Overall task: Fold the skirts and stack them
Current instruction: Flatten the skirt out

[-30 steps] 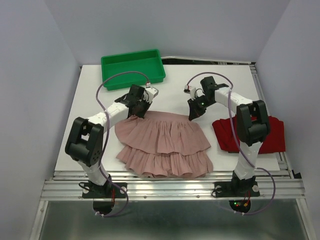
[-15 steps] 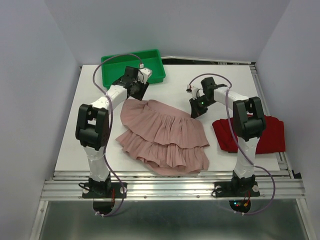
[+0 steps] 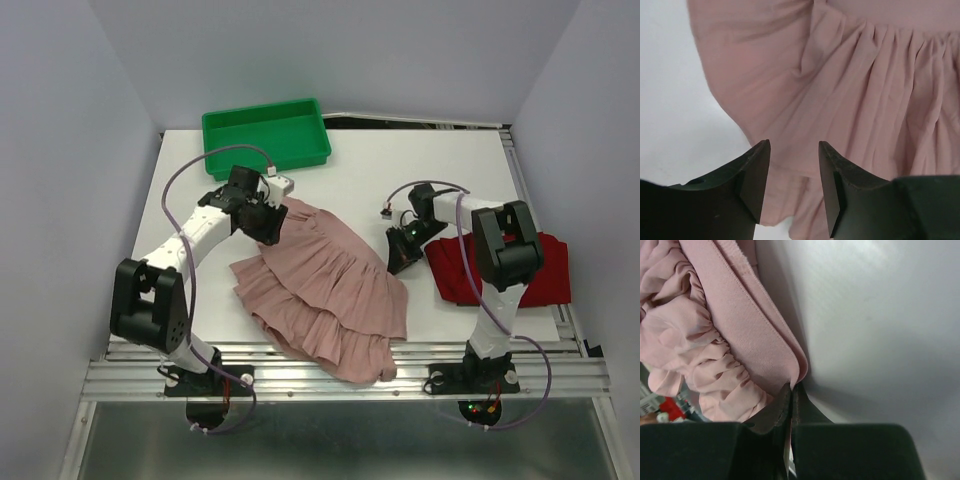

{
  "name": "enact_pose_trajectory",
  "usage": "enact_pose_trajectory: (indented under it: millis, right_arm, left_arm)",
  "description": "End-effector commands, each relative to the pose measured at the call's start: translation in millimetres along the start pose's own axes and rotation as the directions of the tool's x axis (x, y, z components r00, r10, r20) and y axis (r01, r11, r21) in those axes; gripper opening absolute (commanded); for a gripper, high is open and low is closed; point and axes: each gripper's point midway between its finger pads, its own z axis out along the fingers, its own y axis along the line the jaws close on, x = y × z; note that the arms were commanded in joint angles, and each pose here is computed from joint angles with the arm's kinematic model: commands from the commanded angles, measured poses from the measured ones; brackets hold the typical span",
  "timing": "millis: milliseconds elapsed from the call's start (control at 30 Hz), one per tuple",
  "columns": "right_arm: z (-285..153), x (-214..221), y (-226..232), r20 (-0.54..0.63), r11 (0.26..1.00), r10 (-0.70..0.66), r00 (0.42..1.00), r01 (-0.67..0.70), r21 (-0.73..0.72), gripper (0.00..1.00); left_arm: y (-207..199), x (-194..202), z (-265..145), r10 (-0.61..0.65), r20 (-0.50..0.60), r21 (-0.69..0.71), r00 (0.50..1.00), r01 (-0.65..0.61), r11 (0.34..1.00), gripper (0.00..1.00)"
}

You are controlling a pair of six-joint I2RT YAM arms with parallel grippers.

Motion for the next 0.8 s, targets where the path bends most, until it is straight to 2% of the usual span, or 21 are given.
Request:
enact_pose_trajectory:
  millis: [0,67,100,233,267,367,433,567,600,667,767]
  right_arm:
    - [-4,16,18,-0.007,0.996,0.061,0.998,-0.061,-0.058,0.01]
    - [-4,18,22,0.003,0.995,0.069,0.998,-0.069,-0.075,0.01]
    - [-2,20,26,0.006,0.992,0.080,0.997,-0.079,-0.098,0.01]
    - [0,23,32,0.015,0.986,0.096,0.995,-0.093,-0.136,0.01]
    - [1,23,33,0.024,0.985,0.101,0.995,-0.096,-0.144,0.01]
    - [5,28,36,0.017,0.978,0.125,0.992,-0.120,-0.173,0.01]
    - [7,30,41,0.018,0.968,0.146,0.989,-0.139,-0.209,0.01]
    - [8,27,48,0.036,0.954,0.177,0.984,-0.162,-0.252,0.01]
    - [8,27,50,0.041,0.951,0.180,0.983,-0.163,-0.262,0.02]
    - [2,23,61,0.062,0.940,0.175,0.983,-0.147,-0.309,0.11]
    - [-7,17,74,0.086,0.924,0.182,0.980,-0.141,-0.355,0.19]
  left_arm:
    - [-25,50,12,-0.018,-0.146,0.129,0.989,0.037,0.991,0.49]
    - [-31,62,25,-0.033,-0.194,0.166,0.981,0.066,0.984,0.45]
    - [-30,64,30,-0.039,-0.201,0.168,0.979,0.074,0.983,0.40]
    - [-21,66,62,-0.063,-0.234,0.149,0.970,0.100,0.984,0.33]
    - [-16,50,68,-0.061,-0.201,0.144,0.978,0.091,0.985,0.31]
    - [-9,36,91,-0.067,-0.202,0.144,0.977,0.097,0.985,0.27]
    - [-3,0,108,-0.041,-0.156,0.135,0.987,0.062,0.989,0.23]
    - [-4,-17,137,-0.007,-0.166,0.147,0.986,0.032,0.989,0.17]
    - [-4,-21,142,-0.003,-0.163,0.149,0.987,0.027,0.989,0.16]
    - [-4,-35,153,0.026,-0.139,0.149,0.990,-0.005,0.989,0.16]
    - [-1,-58,157,0.048,-0.078,0.146,0.996,-0.036,0.989,0.22]
